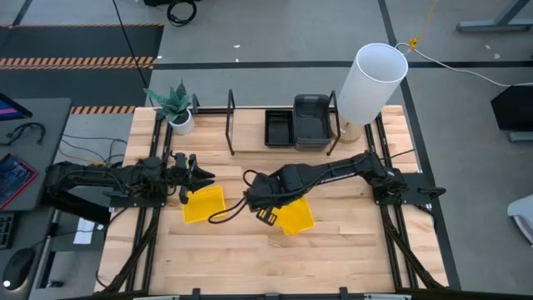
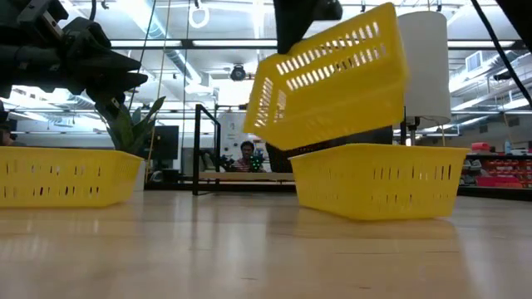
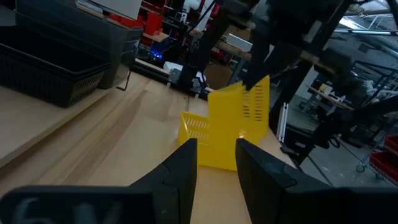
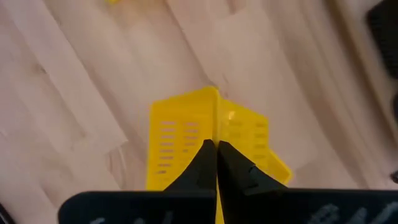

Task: Stack baskets on shelf by color
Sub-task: Stack the bottom left yellow bin on top of the bottom right yellow bin

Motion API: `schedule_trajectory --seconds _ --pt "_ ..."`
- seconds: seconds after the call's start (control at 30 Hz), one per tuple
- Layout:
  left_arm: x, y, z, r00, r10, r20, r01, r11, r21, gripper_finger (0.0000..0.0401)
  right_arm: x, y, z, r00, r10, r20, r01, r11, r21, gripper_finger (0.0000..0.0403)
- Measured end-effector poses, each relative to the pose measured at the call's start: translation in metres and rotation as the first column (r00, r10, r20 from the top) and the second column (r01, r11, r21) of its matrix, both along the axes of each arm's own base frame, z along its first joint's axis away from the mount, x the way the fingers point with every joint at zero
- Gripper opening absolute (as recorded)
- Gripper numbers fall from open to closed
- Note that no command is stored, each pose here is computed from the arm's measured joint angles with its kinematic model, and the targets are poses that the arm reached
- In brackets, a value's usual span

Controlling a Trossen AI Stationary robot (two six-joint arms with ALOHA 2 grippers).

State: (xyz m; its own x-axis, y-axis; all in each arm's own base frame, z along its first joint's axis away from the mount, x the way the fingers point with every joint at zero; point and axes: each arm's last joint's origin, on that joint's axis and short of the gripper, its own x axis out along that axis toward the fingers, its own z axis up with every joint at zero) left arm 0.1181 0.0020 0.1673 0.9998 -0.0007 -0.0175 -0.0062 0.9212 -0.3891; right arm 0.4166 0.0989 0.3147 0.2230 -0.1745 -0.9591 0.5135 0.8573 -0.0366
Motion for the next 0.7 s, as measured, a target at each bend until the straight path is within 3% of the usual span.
schedule_trajectory --seconds 0.2,0.47,0.7 --pt "0.0 0.0 0.0 1.0 0.0 0.0 0.0 1.0 -0.001 0.0117 -0.022 0.006 0.024 0.995 -0.08 0.066 0.084 0.995 -0.062 0.0" --pt "0.0 0.0 0.0 1.0 0.0 0.001 0.0 1.0 -0.001 0.0117 -0.038 0.014 0.001 0.984 -0.175 0.043 0.18 0.974 -0.135 0.0" --pt "0.0 0.0 0.0 1.0 0.0 0.001 0.0 1.0 -0.001 0.0117 -0.059 0.012 -0.005 0.949 -0.239 0.203 0.259 0.963 -0.076 0.0"
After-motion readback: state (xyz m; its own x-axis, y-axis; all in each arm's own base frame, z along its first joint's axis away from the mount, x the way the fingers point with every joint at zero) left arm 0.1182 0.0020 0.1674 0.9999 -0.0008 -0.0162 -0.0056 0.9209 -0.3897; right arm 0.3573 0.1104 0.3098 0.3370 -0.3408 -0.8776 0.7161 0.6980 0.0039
